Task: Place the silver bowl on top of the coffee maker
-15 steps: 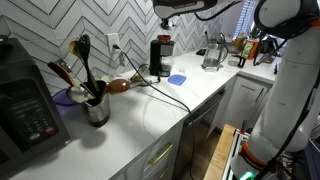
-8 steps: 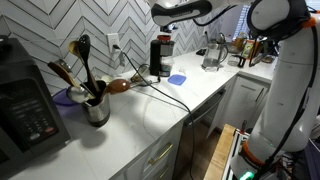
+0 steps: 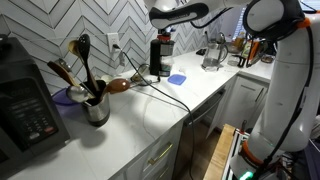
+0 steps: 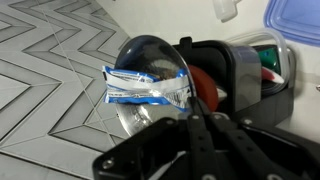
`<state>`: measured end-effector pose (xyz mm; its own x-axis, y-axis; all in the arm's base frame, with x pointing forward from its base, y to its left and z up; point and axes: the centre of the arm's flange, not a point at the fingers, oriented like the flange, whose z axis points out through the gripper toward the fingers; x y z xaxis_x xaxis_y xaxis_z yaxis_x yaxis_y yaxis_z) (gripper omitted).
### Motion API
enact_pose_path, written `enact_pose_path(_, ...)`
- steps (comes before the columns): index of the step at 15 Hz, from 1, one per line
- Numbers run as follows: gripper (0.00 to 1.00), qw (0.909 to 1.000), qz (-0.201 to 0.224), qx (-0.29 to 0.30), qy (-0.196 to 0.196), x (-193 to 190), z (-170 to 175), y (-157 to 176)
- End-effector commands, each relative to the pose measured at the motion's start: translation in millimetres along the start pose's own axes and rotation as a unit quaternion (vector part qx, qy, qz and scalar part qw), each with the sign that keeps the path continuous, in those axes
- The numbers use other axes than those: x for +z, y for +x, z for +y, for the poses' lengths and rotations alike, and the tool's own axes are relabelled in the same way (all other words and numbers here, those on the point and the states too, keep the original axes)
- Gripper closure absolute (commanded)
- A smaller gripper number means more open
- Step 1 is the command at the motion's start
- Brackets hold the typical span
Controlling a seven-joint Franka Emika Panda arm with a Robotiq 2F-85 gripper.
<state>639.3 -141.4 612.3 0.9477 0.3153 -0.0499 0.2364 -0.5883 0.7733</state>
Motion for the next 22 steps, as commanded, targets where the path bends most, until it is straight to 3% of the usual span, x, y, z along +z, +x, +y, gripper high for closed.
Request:
enact_pose_path(1,0.99,0.9999,0.011,0.006,0.002,0,2,3)
enact_pose_path(10,0.99,0.9996,0.011,0.016,0.022,9,2,5)
enact_pose_path(11,0.73,0.9995,0.011,0.018,0.024,10,3,4)
enact_pose_path(13,0.65,0.9994,0.012,0.021,0.025,10,6,1)
enact_pose_path(19,0.21,0.9983,0.047,0.034,-0.004,-39,28,-21)
enact_pose_path(22,0.0,0.9923,0.117,0.006,-0.041,-76,33,-35)
